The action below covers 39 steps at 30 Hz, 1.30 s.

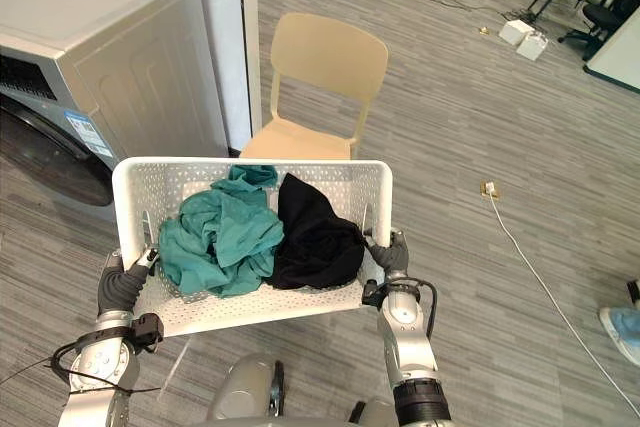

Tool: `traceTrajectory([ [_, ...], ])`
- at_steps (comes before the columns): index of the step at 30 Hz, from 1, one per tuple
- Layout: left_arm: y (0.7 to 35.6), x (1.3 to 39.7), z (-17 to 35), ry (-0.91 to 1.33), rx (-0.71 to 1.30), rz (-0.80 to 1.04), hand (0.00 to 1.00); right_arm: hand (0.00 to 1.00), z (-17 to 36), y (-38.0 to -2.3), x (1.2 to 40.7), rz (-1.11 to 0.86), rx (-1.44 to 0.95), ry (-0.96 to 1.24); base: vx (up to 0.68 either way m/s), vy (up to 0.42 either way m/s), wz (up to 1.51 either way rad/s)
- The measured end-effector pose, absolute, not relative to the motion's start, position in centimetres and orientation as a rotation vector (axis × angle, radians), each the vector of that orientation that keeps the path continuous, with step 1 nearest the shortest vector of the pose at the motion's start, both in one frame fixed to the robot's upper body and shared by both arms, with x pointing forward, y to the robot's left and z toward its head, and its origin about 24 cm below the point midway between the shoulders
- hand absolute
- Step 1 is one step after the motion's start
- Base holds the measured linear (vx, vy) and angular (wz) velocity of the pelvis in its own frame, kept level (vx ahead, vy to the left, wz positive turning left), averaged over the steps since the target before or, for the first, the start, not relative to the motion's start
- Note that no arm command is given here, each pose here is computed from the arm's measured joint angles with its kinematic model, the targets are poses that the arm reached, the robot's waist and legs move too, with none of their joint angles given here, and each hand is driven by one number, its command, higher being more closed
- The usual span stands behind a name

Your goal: Pick up the laundry basket with both hands and put the clothes into the washing machine.

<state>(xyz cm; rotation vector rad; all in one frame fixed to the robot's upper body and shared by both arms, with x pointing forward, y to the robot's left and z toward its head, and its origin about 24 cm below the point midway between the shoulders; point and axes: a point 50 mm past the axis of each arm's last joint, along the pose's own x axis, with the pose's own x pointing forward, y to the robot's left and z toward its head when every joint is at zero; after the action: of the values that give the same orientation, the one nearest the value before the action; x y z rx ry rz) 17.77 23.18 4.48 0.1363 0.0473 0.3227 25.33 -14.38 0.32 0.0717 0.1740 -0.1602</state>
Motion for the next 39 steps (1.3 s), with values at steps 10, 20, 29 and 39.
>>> traceTrajectory([
  [10, 21.4, 18.5, 4.7, 0.03, 0.148, 0.235, 1.0, 1.0, -0.3, -16.9, 22.2, -0.244, 0.064, 0.191, 0.53, -0.072, 0.39],
  [20, 21.3, 18.4, 3.5, 0.071, 0.097, 0.25, 1.0, 1.0, 0.1, -17.4, 22.9, -0.227, 0.055, 0.175, 0.5, 0.074, -0.46],
  [29, 22.9, 17.7, 2.1, 0.146, 0.141, 0.277, 1.0, 1.0, -3.0, -15.8, 21.2, -0.23, 0.122, 0.31, 0.14, 0.307, -0.26],
  [39, 21.7, 16.9, 0.2, 0.236, 0.131, 0.175, 1.0, 1.0, -4.7, -17.3, 18.9, -0.248, 0.098, 0.396, -0.06, 0.025, -0.18],
])
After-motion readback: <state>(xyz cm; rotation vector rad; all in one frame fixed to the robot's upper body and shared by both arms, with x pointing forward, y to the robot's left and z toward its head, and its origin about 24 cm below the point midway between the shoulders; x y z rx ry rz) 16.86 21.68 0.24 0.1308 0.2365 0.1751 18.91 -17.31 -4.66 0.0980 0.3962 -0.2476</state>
